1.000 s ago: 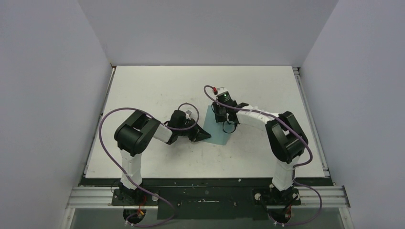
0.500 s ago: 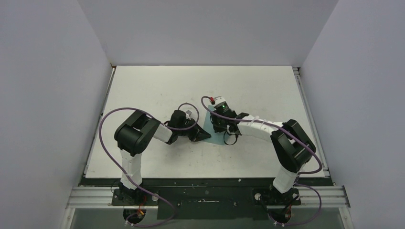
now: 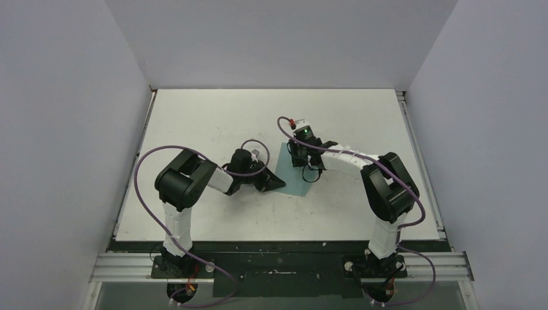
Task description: Place the letter into the envelope and seal it
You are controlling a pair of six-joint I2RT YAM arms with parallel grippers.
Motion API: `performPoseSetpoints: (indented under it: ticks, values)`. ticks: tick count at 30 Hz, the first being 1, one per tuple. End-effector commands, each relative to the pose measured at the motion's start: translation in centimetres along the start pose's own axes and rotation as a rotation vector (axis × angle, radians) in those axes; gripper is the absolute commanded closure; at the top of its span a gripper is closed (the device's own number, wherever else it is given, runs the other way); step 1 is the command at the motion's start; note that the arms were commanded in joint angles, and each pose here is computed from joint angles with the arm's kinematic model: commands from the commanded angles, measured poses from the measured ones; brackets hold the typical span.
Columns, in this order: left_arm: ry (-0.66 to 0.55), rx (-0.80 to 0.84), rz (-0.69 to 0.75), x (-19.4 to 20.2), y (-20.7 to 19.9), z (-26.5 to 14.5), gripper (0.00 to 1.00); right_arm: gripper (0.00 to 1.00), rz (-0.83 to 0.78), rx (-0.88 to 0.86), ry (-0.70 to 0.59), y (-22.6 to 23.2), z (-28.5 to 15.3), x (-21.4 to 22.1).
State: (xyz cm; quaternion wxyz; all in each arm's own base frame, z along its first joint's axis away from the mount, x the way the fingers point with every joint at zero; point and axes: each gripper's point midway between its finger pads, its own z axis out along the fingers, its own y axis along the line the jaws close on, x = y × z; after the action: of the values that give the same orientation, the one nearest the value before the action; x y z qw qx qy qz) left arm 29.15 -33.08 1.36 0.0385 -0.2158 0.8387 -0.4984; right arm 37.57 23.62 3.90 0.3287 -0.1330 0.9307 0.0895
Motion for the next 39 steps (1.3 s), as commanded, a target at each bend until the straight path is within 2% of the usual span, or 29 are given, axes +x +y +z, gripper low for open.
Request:
performPoseSetpoints:
  ticks: [1, 5, 9, 13, 17, 21, 26, 28, 33, 39]
  values:
    - [-0.065, -0.229, -0.057, -0.8, 6.8, 0.4, 1.00, 0.95, 0.008, -0.072, 0.046, 0.8, -3.2, 0.9]
    - [-0.058, -0.212, -0.021, -1.1, 5.3, 0.2, 1.00, 0.95, 0.118, -0.168, -0.023, 1.0, -7.2, -0.7]
    - [-0.037, -0.203, 0.011, -1.1, 3.5, -0.3, 1.00, 0.95, 0.281, -0.209, -0.077, -1.2, -9.7, -1.4]
    - [-0.011, -0.192, 0.068, -1.1, 1.4, -0.8, 1.00, 0.94, 0.415, -0.138, -0.075, -4.6, -10.7, 0.4]
    - [0.009, -0.125, 0.128, -0.7, -1.6, -1.7, 0.92, 0.93, 0.569, -0.052, -0.114, -8.6, -11.6, 2.3]
    - [0.034, 0.011, 0.190, 0.1, -5.7, -2.8, 0.81, 0.93, 0.702, -0.032, -0.149, -11.2, -11.9, 4.5]
    - [0.050, 0.082, 0.256, 0.9, -8.3, -4.2, 0.69, 0.90, 0.852, -0.192, -0.203, -11.3, -11.2, 5.7]
    - [0.049, 0.091, 0.275, 1.0, -8.7, -4.6, 0.66, 0.88, 0.881, -0.262, -0.276, -11.3, -11.1, 4.7]
    - [0.041, 0.066, 0.293, 0.9, -8.2, -5.3, 0.61, 0.85, 0.956, -0.368, -0.318, -11.1, -9.9, 3.8]
    - [0.029, 0.052, 0.305, 0.6, -7.9, -6.1, 0.57, 0.77, 1.038, -0.394, -0.326, -12.0, -7.9, 3.9]
